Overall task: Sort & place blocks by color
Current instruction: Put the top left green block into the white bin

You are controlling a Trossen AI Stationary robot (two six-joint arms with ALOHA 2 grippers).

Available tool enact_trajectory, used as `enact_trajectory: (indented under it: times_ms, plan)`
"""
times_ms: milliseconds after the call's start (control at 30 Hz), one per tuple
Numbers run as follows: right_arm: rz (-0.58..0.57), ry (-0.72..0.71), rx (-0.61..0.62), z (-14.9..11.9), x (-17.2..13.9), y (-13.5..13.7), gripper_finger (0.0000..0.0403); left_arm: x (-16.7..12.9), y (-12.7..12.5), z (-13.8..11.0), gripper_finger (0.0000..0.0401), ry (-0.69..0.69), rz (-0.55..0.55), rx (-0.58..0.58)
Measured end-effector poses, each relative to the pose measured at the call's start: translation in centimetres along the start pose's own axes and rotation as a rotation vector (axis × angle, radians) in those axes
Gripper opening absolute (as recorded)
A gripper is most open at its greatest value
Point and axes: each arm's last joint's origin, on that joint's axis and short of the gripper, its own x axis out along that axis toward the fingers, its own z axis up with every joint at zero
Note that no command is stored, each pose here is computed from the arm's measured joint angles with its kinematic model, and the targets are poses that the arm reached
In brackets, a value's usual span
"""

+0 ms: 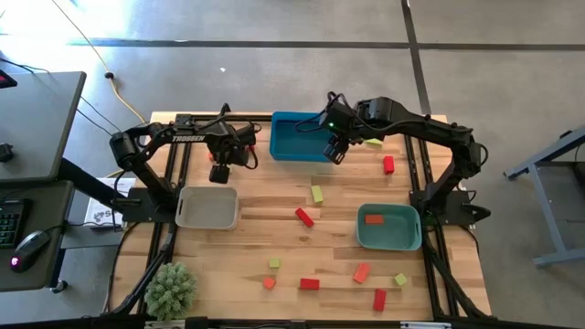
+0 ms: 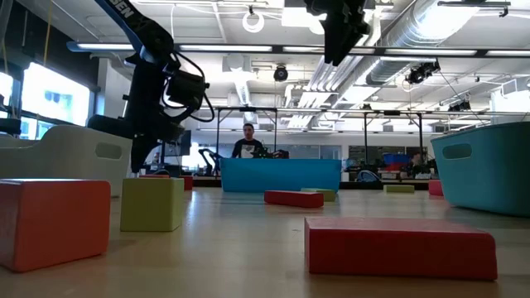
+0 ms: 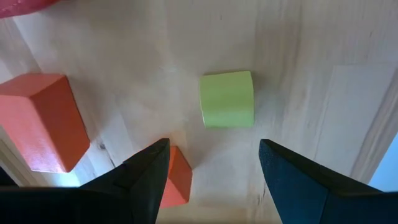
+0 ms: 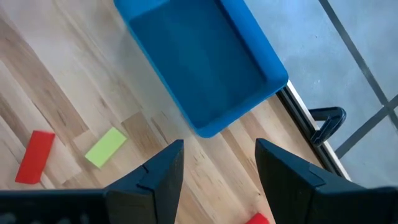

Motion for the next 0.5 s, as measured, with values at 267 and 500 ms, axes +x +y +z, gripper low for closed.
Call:
enact_trajectory:
  times_ms: [267, 500]
  plan:
    - [0.006, -0.025, -0.027, 0.3, 0.0, 0.1, 0.0186, -0.1, -0.3, 0.2, 0.0239, -0.002, 0.004, -0.007]
    - [0.009, -0.04, -0.044, 0.4, 0.0, 0.1, 0.0186, -0.1, -0.9, 1.1, 0.0239, -0.022, 0.014, 0.018]
